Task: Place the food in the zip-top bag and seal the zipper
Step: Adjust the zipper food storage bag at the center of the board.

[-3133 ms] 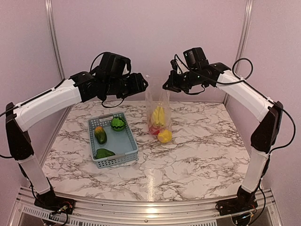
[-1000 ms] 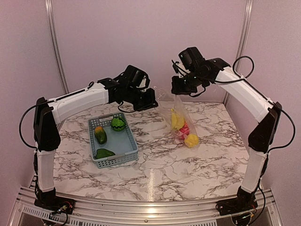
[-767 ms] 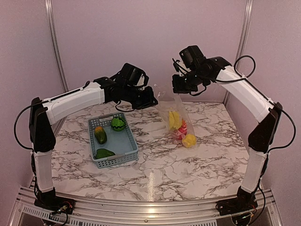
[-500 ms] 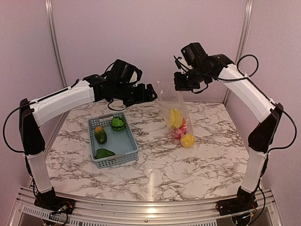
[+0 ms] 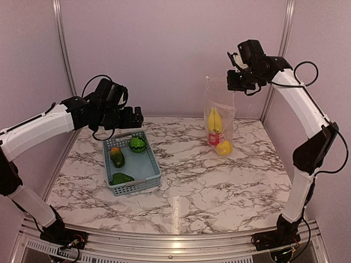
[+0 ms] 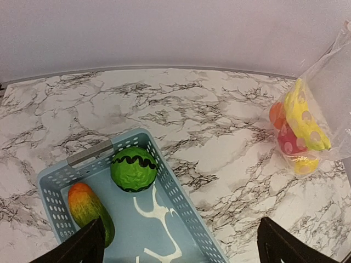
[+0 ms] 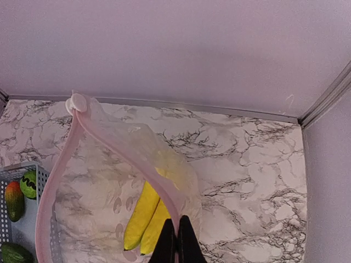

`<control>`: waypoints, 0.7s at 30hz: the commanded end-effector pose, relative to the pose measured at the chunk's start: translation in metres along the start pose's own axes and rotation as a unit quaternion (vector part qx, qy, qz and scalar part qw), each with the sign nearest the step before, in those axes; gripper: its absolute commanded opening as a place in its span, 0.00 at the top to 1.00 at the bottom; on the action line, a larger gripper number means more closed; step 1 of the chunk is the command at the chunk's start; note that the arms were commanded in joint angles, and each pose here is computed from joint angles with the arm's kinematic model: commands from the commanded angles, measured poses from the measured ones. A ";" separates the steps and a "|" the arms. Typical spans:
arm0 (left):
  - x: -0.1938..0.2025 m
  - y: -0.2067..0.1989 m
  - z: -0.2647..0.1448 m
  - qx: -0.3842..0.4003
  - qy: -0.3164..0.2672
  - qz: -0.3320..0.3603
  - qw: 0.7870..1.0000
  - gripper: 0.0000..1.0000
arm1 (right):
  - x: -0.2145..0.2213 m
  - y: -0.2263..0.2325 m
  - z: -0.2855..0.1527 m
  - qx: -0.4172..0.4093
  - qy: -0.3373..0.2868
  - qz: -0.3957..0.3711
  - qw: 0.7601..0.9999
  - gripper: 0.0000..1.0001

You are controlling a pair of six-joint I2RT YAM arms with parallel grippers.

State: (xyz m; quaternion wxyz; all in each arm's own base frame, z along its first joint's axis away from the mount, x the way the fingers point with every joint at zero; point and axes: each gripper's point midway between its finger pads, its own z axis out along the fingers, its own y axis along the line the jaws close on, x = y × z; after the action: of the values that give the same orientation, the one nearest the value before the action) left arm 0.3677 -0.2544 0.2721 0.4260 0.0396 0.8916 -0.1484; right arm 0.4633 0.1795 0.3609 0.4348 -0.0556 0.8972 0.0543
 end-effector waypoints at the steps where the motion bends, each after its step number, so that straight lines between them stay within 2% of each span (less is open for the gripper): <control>1: -0.002 0.045 -0.009 -0.112 -0.024 -0.024 0.993 0.01 | -0.032 0.007 -0.033 -0.030 -0.060 -0.012 0.998 1.00; 5: 0.026 0.063 0.013 -0.133 0.039 0.018 0.990 0.01 | -0.019 0.025 -0.014 -0.069 -0.039 -0.011 0.997 1.00; 9: 0.044 0.065 0.033 -0.110 0.048 0.021 0.993 0.02 | 0.002 0.049 0.009 -0.102 -0.017 -0.021 0.994 1.00; 12: 0.048 0.053 0.042 -0.073 0.047 0.017 0.996 0.07 | 0.019 0.070 0.019 -0.127 0.003 -0.026 0.992 1.00; 15: 0.048 0.035 0.048 -0.029 0.056 0.006 0.998 0.01 | 0.032 0.089 0.022 -0.150 0.017 -0.035 0.988 1.00; 19: 0.050 0.036 0.053 -0.055 0.099 0.020 0.993 0.01 | 0.045 0.096 0.025 -0.159 0.029 -0.037 0.986 1.00; 21: 0.047 0.035 0.054 -0.052 0.094 0.038 0.993 0.01 | 0.048 0.097 0.026 -0.161 0.031 -0.037 0.986 1.00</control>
State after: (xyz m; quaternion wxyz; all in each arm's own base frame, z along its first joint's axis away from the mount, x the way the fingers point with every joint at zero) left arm 0.3844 -0.2346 0.1921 0.3566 0.0377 0.9296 -0.0846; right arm 0.4416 0.2679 0.3009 0.3784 -0.1589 0.8986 0.1554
